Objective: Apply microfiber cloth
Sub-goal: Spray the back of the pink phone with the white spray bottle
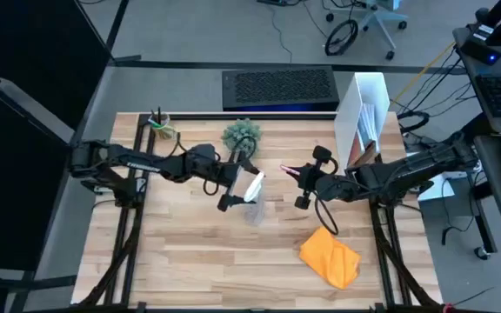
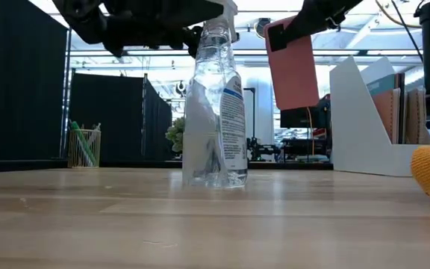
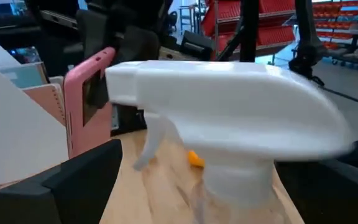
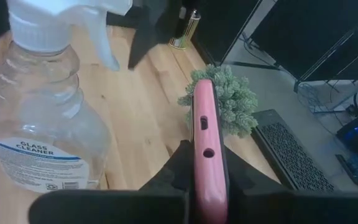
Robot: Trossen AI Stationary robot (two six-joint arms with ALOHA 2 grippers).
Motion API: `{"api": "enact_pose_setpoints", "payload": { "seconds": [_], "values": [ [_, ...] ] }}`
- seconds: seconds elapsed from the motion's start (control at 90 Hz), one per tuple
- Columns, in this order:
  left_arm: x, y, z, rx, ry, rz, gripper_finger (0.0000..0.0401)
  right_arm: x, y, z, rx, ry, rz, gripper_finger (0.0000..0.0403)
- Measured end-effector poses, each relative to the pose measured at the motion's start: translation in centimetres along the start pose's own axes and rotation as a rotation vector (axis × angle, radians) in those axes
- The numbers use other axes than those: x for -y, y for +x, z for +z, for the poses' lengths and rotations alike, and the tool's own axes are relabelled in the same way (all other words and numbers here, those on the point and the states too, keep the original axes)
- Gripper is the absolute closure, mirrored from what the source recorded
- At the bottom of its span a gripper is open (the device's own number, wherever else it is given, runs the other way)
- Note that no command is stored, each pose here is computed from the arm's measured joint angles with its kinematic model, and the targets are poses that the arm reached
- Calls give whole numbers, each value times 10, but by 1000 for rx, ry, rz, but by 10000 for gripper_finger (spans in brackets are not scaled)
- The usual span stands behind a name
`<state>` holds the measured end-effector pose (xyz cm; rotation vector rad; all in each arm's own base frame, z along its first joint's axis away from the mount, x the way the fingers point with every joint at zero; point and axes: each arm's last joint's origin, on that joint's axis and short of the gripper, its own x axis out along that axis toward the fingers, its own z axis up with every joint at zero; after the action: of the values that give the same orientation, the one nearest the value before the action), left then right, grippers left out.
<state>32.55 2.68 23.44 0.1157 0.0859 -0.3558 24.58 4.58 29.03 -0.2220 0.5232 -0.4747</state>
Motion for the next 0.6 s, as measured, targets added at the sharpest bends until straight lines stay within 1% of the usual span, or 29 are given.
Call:
{"api": "enact_pose_setpoints", "payload": {
  "seconds": [0.111,0.256,0.367,0.511,0.6],
  "values": [
    [-4,8,2,5,14,-7,1,0,0,1,10,5,1,394],
    [-4,9,-1,-25,-2,-14,1,0,0,3,21,14,1,394],
    [-4,9,-1,-27,-26,-13,1,-2,6,6,45,18,-1,394],
    [0,10,0,-24,-25,-29,1,4,20,16,120,50,31,394],
    [5,12,0,-24,-24,-44,1,12,27,22,163,89,14,394]
  ]
}}
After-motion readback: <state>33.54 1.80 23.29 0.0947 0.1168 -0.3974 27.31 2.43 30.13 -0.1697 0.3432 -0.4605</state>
